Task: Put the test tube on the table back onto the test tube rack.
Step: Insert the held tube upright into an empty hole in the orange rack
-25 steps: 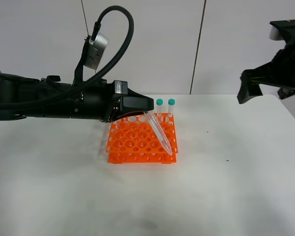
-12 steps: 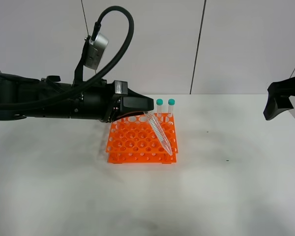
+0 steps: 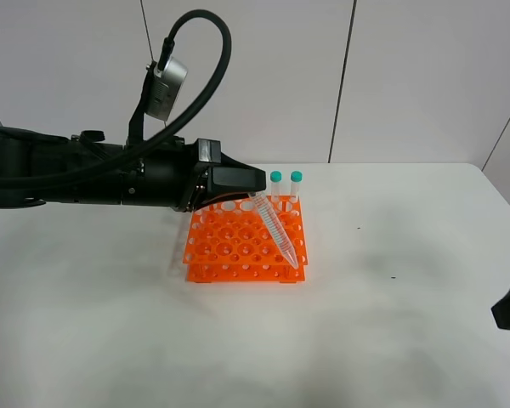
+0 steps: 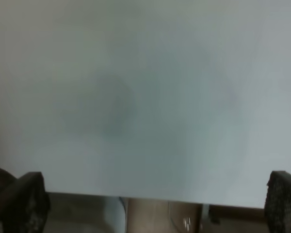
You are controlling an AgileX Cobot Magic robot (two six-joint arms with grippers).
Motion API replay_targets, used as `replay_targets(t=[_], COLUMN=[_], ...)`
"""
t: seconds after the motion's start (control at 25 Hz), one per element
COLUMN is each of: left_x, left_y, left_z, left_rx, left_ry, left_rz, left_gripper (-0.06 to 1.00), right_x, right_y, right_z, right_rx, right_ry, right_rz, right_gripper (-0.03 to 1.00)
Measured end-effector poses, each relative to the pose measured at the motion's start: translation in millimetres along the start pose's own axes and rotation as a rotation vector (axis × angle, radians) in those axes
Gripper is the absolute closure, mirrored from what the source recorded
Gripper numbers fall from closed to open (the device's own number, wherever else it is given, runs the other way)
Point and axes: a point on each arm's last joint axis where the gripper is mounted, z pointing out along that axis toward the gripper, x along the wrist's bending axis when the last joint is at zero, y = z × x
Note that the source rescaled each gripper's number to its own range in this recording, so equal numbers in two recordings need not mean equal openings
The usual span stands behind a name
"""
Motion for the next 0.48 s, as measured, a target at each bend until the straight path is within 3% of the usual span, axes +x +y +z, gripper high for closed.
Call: replay_targets(t=[0.32, 0.48], left_x=[0, 0], left_y=[0, 0], left_z=[0, 0], left_rx=[0.000, 0.000], left_ry=[0.000, -0.001], left_rz=[0.000, -0.002], left_gripper=[0.94, 0.94], right_x=[3, 4], right_y=[-64, -79], right_z=[-27, -38], right_rx=[-0.413, -0.537], right_ry=[-0.021, -0.028], right_rz=[-0.014, -0.019], right_gripper=[-0.03, -0.03])
